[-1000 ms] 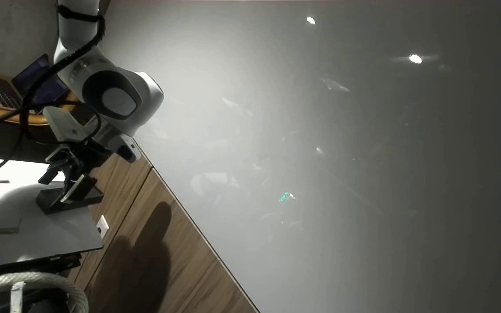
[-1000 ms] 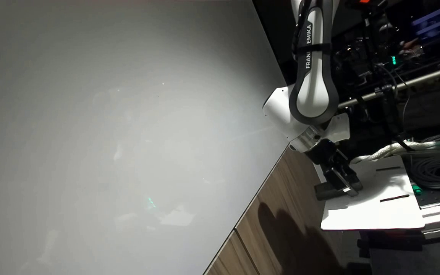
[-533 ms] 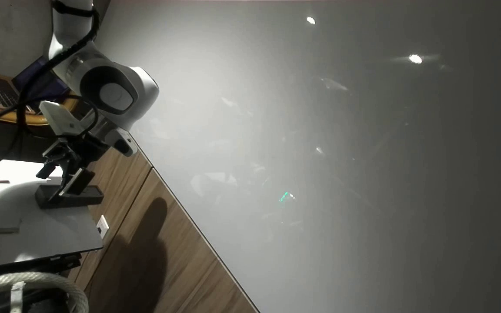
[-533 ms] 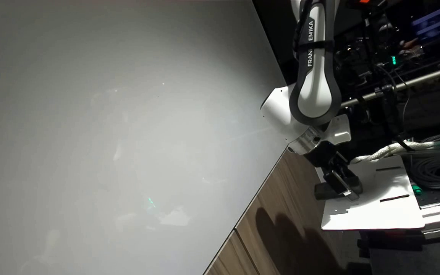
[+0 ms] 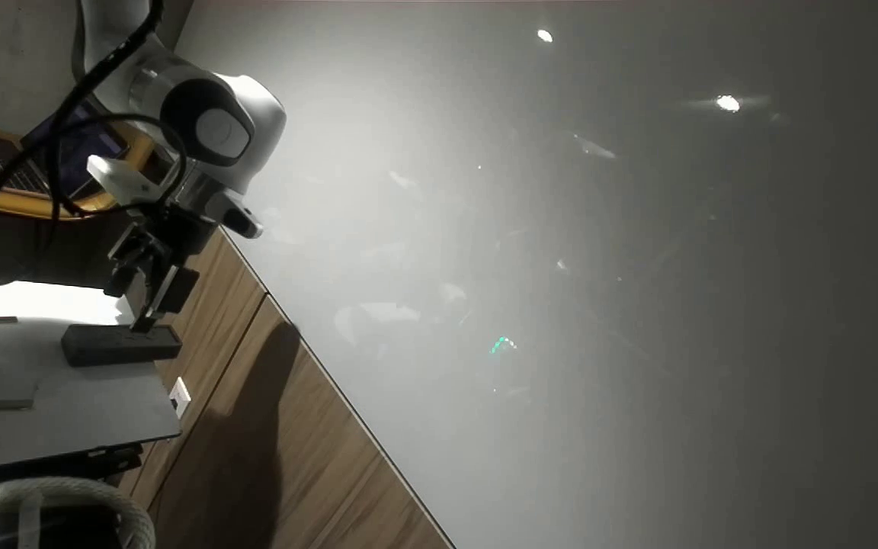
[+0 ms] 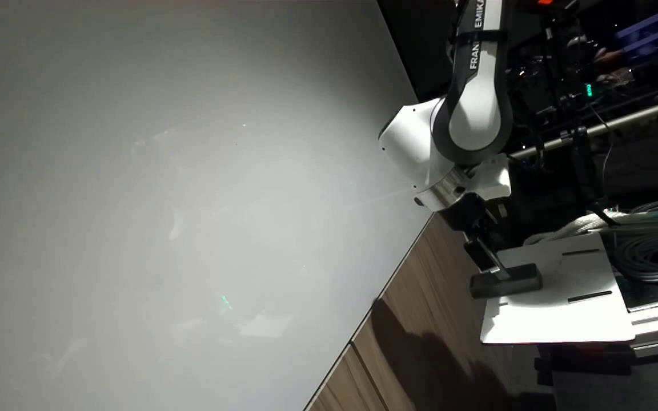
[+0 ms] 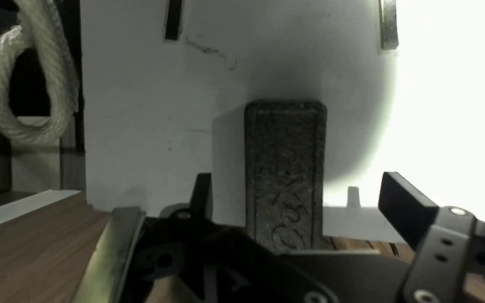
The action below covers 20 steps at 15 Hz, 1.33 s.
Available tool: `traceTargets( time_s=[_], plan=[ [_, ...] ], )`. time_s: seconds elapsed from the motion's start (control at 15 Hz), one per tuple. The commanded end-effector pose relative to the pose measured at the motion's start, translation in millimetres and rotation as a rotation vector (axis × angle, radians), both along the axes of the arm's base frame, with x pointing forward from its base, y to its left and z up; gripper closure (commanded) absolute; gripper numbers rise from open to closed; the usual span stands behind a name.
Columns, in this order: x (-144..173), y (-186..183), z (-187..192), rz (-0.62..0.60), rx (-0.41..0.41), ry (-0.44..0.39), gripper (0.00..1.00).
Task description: Use the eraser to wipe the writings on the whiteboard
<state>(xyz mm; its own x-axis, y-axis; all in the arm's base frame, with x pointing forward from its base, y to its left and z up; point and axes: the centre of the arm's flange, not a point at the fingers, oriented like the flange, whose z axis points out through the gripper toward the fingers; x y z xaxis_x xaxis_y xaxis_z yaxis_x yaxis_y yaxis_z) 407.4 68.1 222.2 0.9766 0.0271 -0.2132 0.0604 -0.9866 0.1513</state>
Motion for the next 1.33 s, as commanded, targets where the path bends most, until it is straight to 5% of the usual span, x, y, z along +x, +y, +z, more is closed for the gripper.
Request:
traceTargets(
  time_s=[0.0, 0.53, 0.6, 0.67, 1.27],
  plan=[
    [-20.6, 19.7, 66.5, 0.012, 0.001, -0.106, 0.00],
    [-66.2, 27.9, 153.1, 0.025, 0.135, -0.348, 0.00],
    [-77.0, 28.8, 160.9, 0.039, 0.139, -0.360, 0.00],
    [-43.8, 32.0, 139.8, 0.017, 0.112, -0.319, 0.00],
    [-63.7, 30.5, 154.1, 0.034, 0.118, -0.364, 0.00]
  ],
)
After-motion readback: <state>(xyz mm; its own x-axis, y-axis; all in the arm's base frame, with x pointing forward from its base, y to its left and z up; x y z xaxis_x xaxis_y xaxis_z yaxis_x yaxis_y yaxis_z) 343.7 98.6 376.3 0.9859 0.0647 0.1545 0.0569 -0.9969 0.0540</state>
